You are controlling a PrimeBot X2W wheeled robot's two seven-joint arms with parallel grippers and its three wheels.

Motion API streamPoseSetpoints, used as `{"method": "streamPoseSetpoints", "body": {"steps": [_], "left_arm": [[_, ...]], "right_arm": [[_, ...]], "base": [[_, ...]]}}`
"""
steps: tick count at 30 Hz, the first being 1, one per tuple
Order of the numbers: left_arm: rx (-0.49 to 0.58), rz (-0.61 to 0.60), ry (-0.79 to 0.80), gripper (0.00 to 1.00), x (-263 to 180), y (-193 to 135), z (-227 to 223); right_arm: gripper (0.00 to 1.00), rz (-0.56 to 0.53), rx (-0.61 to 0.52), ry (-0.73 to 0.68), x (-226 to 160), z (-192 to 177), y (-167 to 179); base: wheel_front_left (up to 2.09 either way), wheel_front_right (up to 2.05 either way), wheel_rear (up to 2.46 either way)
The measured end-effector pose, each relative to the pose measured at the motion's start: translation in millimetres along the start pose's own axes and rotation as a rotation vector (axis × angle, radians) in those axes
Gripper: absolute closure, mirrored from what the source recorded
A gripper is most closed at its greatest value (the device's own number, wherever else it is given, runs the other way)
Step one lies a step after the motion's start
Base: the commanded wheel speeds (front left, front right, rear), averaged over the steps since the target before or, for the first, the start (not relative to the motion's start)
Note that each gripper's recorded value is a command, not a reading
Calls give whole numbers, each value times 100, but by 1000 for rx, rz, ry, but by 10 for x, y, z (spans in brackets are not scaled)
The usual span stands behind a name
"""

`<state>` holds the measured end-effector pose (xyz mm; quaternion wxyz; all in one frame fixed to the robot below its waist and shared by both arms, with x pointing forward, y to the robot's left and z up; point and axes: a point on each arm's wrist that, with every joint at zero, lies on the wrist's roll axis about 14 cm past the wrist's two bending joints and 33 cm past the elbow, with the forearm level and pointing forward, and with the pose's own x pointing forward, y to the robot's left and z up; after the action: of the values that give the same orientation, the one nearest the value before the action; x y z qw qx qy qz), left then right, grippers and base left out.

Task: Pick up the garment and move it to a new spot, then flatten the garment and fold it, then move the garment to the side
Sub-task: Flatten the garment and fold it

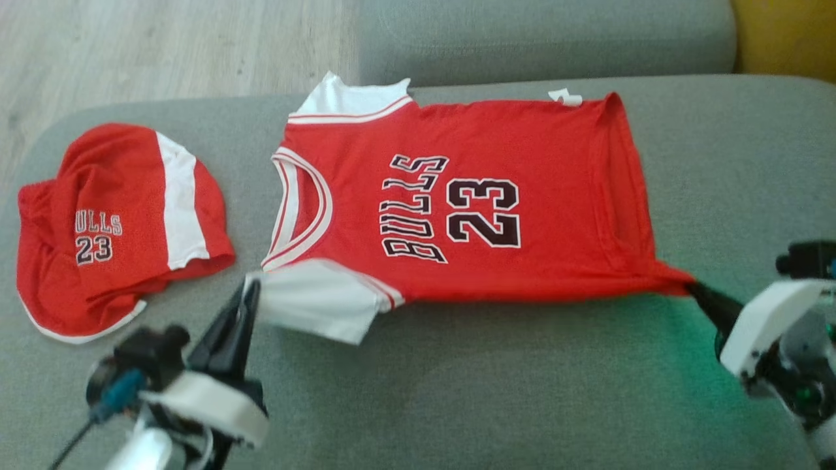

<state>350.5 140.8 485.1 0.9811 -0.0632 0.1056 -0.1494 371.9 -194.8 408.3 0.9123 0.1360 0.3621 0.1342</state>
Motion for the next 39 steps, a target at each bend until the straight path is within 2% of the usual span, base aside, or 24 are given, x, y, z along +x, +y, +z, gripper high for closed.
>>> {"method": "streamPoseSetpoints", "body": {"steps": [14, 27, 33, 34, 35, 39], "left_arm": [[89, 3, 95, 100, 650, 320, 45], [160, -37, 208, 100, 1290, 545, -8], [187, -49, 257, 100, 1537, 591, -120], [194, -52, 230, 55, 1576, 574, -89], [196, -48, 204, 0, 1617, 564, -54], [177, -20, 50, 0, 1740, 530, 248]], "right_arm": [[100, -35, -34, 2, 413, 401, 2], [100, -80, -52, 35, 735, 528, -102], [100, -98, -18, 34, 846, 555, -184], [0, -105, -5, 15, 859, 582, -205], [0, -107, 8, -4, 873, 616, -208], [0, -104, 53, -150, 869, 934, -190]], "base": [[0, 0, 0], [0, 0, 0], [0, 0, 0], [0, 0, 0], [0, 0, 0], [0, 0, 0]]}}
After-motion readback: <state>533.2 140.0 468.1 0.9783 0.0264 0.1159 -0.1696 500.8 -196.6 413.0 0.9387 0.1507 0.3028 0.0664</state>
